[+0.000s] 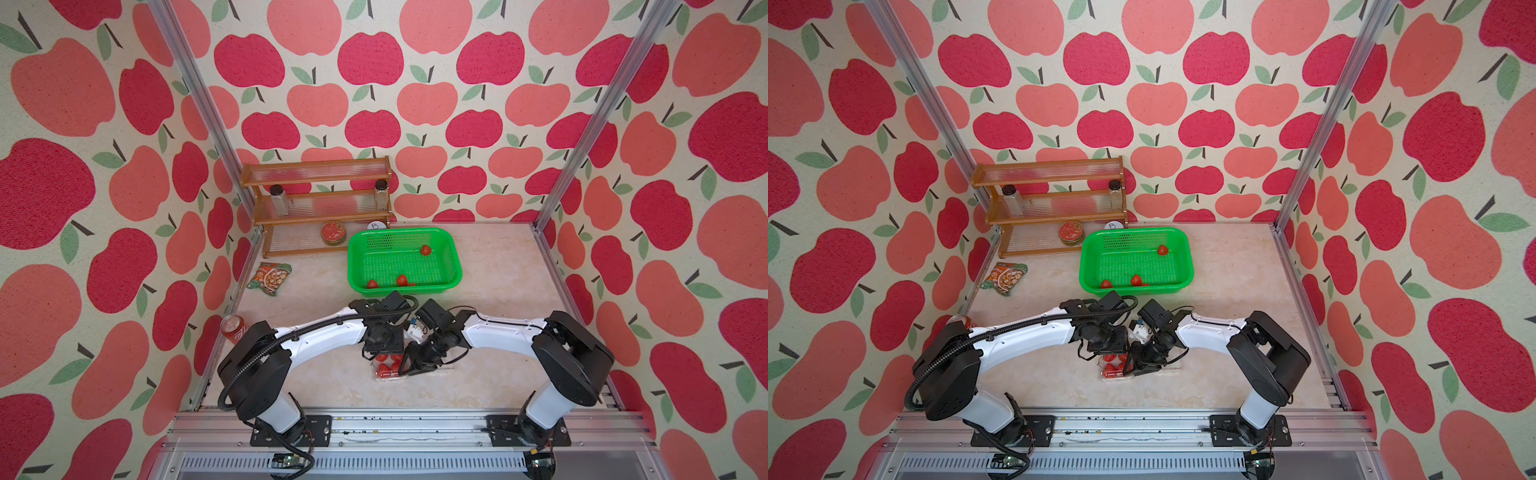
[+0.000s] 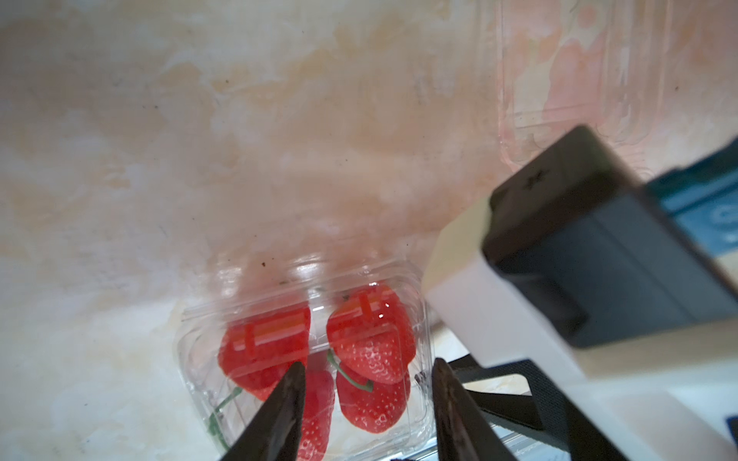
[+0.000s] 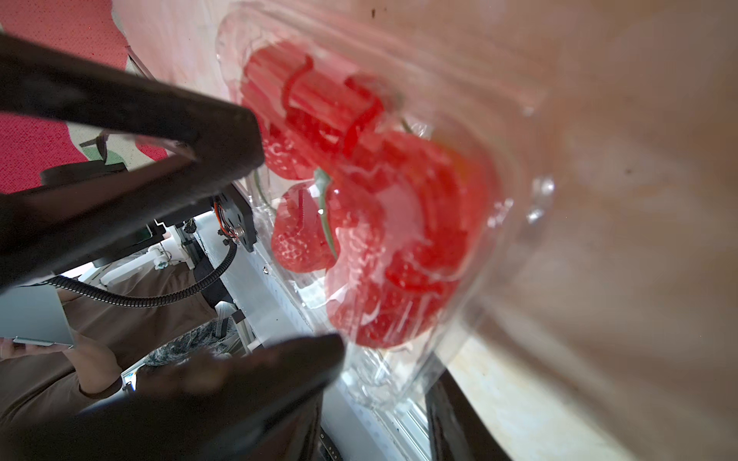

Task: Pack strawberries into containers
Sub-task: Close the packing box at the center of the board.

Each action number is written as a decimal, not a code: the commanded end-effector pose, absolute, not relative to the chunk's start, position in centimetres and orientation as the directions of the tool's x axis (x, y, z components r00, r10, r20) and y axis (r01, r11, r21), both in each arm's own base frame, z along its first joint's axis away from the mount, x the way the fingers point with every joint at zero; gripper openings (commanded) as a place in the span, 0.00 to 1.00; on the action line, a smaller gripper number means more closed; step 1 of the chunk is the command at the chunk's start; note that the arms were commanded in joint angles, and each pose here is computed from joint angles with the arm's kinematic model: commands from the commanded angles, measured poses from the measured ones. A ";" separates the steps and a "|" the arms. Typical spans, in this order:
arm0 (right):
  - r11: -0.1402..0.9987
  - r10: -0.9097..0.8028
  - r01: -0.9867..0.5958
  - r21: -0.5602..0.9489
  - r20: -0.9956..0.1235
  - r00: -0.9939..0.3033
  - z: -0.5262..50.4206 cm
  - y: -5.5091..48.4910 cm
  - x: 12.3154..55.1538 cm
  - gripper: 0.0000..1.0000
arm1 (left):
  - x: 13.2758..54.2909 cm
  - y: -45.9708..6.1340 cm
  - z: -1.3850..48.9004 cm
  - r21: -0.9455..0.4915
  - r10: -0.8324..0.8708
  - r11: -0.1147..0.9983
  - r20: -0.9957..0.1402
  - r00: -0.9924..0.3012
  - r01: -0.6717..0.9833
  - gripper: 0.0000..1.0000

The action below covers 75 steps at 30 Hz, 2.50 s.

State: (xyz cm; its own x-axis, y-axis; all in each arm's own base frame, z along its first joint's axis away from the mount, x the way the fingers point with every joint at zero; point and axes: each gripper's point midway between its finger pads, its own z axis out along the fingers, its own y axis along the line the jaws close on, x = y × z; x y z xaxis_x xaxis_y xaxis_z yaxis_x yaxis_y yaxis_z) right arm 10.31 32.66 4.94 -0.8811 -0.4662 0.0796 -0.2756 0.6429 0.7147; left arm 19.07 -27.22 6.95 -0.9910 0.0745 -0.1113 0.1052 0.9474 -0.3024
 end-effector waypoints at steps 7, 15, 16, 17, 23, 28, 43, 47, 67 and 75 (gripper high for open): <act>0.621 -0.478 -0.250 0.743 0.107 -0.872 4.5 32.6 9.9 0.36 | 18.6 -26.7 6.5 -0.287 0.073 0.953 -0.081 -0.994 0.093 0.49; 0.620 -0.478 -0.245 0.745 0.112 -0.871 4.3 32.5 9.8 0.31 | 18.4 -26.4 6.4 -0.281 0.068 0.956 -0.075 -0.995 0.086 0.49; 0.620 -0.478 -0.245 0.745 0.112 -0.871 4.3 32.5 9.8 0.30 | 18.4 -26.3 6.4 -0.281 0.065 0.956 -0.075 -0.995 0.084 0.49; 0.620 -0.478 -0.244 0.745 0.112 -0.871 4.3 32.5 9.8 0.29 | 18.4 -26.3 6.4 -0.281 0.064 0.956 -0.075 -0.995 0.083 0.49; 0.624 -0.474 -0.243 0.743 0.113 -0.873 4.3 32.5 9.8 0.25 | 18.3 -26.1 6.5 -0.280 0.062 0.956 -0.076 -0.995 0.081 0.49; 0.626 -0.472 -0.241 0.741 0.114 -0.874 4.2 32.5 9.9 0.24 | 18.2 -26.1 6.5 -0.280 0.060 0.957 -0.076 -0.995 0.079 0.49; 0.638 -0.465 -0.230 0.735 0.129 -0.876 3.8 32.5 9.9 0.19 | 18.1 -25.8 6.5 -0.279 0.055 0.957 -0.080 -0.995 0.075 0.49; 0.633 -0.462 -0.238 0.737 0.114 -0.880 4.5 32.5 10.0 0.50 | 18.0 -25.7 6.5 -0.279 0.054 0.957 -0.078 -0.995 0.074 0.49; 0.593 -0.512 -0.258 0.763 0.110 -0.852 5.3 34.3 9.1 0.43 | 17.2 -24.4 6.3 -0.270 0.026 0.962 -0.063 -0.998 0.042 0.49; 0.595 -0.519 -0.256 0.762 0.121 -0.846 5.3 34.4 9.0 0.45 | 17.1 -24.3 6.1 -0.267 0.025 0.963 -0.061 -0.998 0.040 0.49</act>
State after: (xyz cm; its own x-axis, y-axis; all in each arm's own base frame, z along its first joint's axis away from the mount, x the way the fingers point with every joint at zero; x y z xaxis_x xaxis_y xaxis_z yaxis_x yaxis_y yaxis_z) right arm 8.97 33.86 4.75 -0.8548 -0.5047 0.1208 -0.2545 0.6106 0.7499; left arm 17.74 -25.27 6.42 -0.9953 0.0445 -0.0866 0.0677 0.9553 -0.2876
